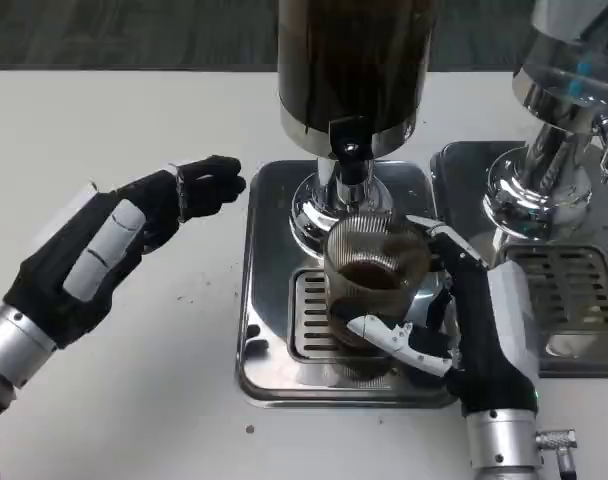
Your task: Grasp the cup under the faucet to collect the drink, then remove the cup.
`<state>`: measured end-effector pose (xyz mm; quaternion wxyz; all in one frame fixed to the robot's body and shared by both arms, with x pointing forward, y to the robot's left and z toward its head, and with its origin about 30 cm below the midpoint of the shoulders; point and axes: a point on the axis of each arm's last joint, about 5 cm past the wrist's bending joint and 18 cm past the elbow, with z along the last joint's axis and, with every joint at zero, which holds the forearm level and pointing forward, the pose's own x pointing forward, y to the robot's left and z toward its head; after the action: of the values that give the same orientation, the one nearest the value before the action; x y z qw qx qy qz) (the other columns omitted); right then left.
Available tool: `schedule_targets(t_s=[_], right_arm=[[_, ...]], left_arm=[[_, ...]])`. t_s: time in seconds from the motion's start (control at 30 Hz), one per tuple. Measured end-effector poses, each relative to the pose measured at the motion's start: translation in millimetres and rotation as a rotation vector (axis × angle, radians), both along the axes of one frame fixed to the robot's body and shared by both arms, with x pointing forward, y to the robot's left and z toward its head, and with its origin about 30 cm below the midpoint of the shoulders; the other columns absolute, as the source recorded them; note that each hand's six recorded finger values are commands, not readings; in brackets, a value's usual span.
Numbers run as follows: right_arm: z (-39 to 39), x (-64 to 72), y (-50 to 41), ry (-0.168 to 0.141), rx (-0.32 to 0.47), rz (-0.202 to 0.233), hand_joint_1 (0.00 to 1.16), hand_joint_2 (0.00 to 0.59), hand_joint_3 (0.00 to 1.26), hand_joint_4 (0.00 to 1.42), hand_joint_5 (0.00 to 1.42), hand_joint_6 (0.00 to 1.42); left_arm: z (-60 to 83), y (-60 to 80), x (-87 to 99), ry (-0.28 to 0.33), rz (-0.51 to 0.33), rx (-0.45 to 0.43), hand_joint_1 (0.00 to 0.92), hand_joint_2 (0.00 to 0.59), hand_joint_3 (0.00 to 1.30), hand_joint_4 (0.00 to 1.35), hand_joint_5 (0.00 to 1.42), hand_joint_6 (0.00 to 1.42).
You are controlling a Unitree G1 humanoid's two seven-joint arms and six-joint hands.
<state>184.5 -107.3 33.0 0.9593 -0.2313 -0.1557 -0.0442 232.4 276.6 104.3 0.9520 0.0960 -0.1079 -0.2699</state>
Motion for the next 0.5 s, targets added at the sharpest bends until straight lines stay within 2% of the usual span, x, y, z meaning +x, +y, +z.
schedule_targets(t_s=[0.13,0.33,0.5], right_arm=[[2.8,-5.6,-5.8,-0.032,0.002,-0.024,0.76,0.211,0.61,0.74,0.87,1.23],[4.1,-17.7,-13.4,-0.046,0.01,-0.059,0.77,0.199,0.62,0.74,0.89,1.23],[7.4,-27.0,-18.6,-0.061,0.017,-0.079,0.8,0.189,0.63,0.74,0.9,1.26]], left_arm=[[-0.6,-1.1,0.0,-0.006,-0.004,0.012,0.0,0.186,0.27,0.24,0.19,0.16],[-3.5,-3.7,-0.8,-0.015,-0.009,0.018,0.0,0.187,0.27,0.24,0.19,0.16],[-2.9,-5.5,-1.1,-0.039,-0.016,0.056,0.0,0.187,0.27,0.24,0.19,0.16]])
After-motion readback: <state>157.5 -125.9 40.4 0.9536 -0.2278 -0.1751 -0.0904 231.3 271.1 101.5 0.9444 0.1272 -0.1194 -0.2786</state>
